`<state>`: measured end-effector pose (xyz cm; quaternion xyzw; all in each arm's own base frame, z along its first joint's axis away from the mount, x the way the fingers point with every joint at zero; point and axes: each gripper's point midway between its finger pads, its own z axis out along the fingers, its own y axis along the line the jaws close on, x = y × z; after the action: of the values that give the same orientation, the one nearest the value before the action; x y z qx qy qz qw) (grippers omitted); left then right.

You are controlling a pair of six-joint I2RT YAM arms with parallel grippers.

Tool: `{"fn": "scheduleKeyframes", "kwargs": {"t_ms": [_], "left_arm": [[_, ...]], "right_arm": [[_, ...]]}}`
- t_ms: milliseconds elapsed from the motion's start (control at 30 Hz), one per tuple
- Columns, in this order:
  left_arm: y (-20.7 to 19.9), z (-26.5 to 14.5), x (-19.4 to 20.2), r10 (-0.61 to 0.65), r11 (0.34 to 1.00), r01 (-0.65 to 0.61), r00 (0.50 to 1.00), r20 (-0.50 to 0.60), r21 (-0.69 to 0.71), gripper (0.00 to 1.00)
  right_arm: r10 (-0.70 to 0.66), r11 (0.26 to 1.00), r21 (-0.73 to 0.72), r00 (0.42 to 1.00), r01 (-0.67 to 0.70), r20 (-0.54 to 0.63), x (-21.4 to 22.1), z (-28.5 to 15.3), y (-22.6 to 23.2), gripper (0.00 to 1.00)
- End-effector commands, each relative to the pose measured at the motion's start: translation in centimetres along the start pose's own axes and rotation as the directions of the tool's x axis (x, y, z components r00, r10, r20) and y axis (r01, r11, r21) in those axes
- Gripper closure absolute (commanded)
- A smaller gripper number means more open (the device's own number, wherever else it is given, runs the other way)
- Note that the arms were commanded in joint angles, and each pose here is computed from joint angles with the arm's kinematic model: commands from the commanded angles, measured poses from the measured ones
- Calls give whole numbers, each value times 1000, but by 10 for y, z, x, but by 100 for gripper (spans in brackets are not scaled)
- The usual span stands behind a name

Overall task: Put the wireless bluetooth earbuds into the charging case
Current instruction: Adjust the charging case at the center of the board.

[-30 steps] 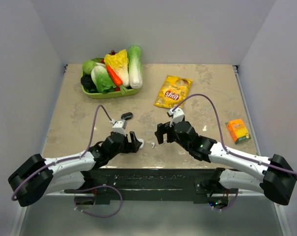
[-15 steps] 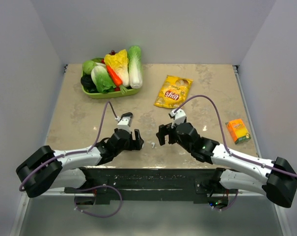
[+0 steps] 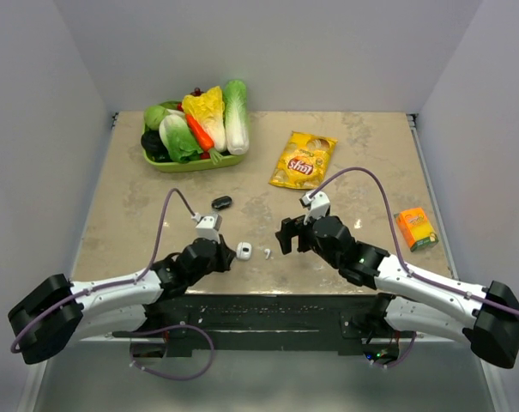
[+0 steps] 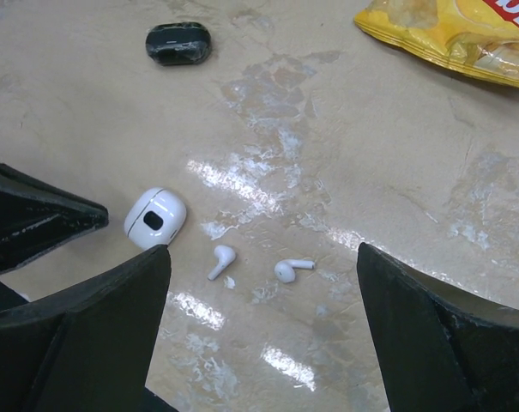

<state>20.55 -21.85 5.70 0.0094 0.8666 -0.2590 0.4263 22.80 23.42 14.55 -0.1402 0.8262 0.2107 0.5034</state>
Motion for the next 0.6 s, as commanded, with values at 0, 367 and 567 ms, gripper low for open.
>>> {"fn": "scheduleKeyframes", "kwargs": {"t_ms": [0,367,567], "left_arm": [[-3,-4,21,-24,999,25,1000,-18,39,100],[-5,11,41,-10,998,13,998,-66,55,100],[2,19,42,-4,1000,3,997,-74,-4,100]], "right_arm": [[15,1000,18,1000,-16,26,-2,-3,-4,8],[9,1000,26,1000,-10,15,0,-2,-5,8],[5,999,35,1000,-5,6,1,-4,-8,8]]}}
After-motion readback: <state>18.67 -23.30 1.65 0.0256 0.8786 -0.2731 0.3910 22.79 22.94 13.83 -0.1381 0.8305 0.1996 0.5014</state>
